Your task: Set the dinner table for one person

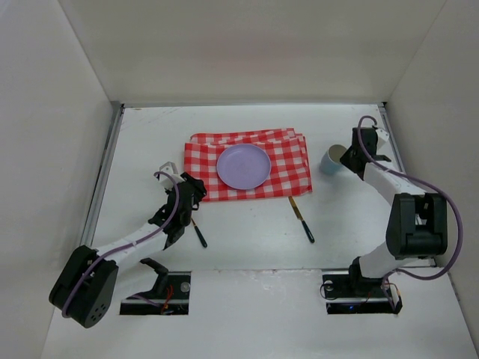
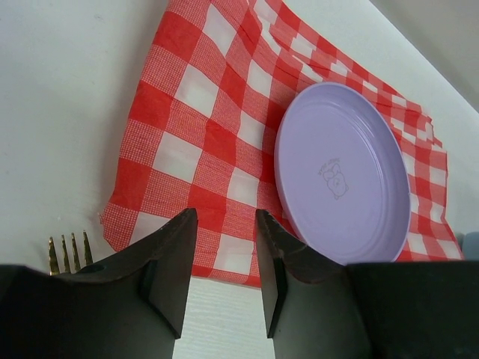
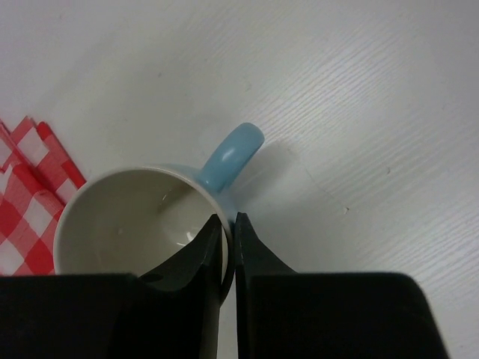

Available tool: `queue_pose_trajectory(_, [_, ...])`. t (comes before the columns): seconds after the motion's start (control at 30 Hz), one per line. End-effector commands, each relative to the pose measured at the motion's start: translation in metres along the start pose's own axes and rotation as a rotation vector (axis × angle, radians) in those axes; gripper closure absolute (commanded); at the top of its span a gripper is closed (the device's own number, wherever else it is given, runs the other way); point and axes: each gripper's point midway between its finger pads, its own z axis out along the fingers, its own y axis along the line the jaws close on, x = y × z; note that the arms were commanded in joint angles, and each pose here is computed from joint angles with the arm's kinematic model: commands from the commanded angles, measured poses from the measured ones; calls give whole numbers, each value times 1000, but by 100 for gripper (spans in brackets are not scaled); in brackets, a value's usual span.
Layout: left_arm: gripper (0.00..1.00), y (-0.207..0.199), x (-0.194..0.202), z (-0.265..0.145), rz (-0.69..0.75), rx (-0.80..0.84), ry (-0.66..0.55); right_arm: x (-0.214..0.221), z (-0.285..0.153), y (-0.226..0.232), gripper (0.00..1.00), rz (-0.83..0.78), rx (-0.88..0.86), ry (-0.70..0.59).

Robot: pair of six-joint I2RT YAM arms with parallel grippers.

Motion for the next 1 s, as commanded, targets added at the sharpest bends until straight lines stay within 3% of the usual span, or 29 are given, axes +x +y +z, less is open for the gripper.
queue_pose_trajectory(0.0, [65, -12, -21, -1, -42, 32, -66, -19, -10, 12, 94, -1, -26, -34])
queue_pose_trajectory(0.2, [60, -11, -19, -1, -42, 30, -61, -60, -48, 17, 96, 24, -50, -151])
queue_pose_trajectory(0.43, [55, -8, -18, 2, -39, 16, -63, -81, -83, 82, 95, -58, -184, -203])
queue_pose_trajectory(0.77, [54, -7, -15, 7, -13, 10, -60, -56, -60, 201, 95, -234, -324, -147])
queue_pose_trajectory(0.97, [54, -5, -14, 9, -4, 6, -60, -39, -37, 240, 95, -303, -326, -105])
